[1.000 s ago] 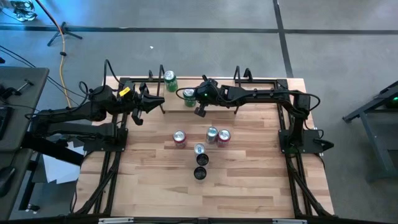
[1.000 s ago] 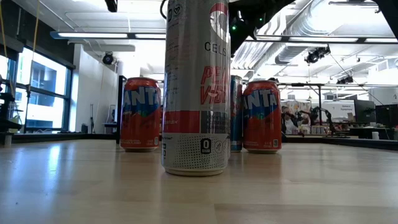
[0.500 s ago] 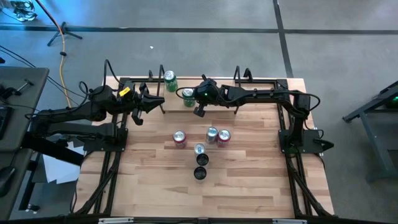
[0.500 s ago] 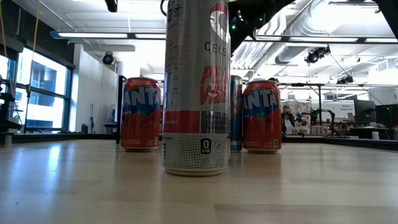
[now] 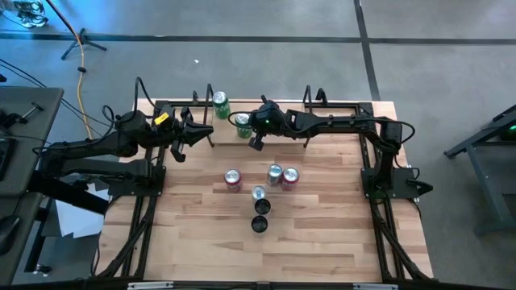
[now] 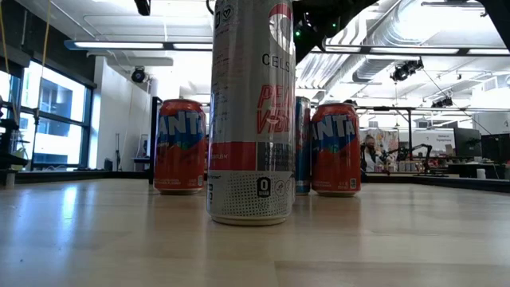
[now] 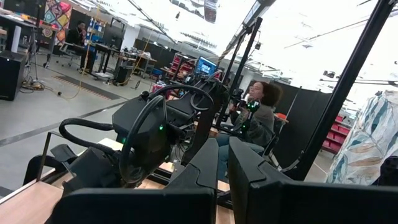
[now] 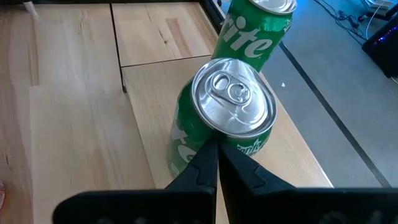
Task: Place canned beverage on shelf
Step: Put the green soda can on the shelf aligned with the green soda can
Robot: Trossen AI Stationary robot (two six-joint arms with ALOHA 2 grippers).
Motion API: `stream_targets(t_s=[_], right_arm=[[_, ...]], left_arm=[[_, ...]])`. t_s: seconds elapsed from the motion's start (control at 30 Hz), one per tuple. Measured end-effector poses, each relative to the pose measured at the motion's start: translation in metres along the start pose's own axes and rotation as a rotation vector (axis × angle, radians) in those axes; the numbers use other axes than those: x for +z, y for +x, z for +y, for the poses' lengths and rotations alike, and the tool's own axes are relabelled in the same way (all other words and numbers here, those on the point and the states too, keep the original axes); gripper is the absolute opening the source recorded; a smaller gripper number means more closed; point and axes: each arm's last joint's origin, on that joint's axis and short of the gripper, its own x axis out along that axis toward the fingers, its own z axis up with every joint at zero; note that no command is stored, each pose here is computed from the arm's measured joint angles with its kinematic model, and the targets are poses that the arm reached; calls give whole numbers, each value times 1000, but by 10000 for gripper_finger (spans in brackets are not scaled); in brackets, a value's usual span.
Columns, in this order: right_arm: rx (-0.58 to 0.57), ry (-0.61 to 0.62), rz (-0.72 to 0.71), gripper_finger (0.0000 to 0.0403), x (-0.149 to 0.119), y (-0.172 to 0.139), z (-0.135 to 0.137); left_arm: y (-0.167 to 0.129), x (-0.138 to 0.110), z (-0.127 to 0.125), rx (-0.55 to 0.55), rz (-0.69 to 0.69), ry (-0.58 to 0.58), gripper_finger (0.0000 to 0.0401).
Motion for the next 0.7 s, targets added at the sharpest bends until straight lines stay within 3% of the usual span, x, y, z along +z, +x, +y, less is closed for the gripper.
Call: stream_targets(t_s=[0.33, 0.7], right_arm=[[10, 7, -6, 0, 0, 0, 1], [-9, -36, 171, 0, -17, 0, -2]], left_arm=[[0, 0, 0, 15, -6, 0, 0], [0, 1, 1, 47, -18, 0, 0]])
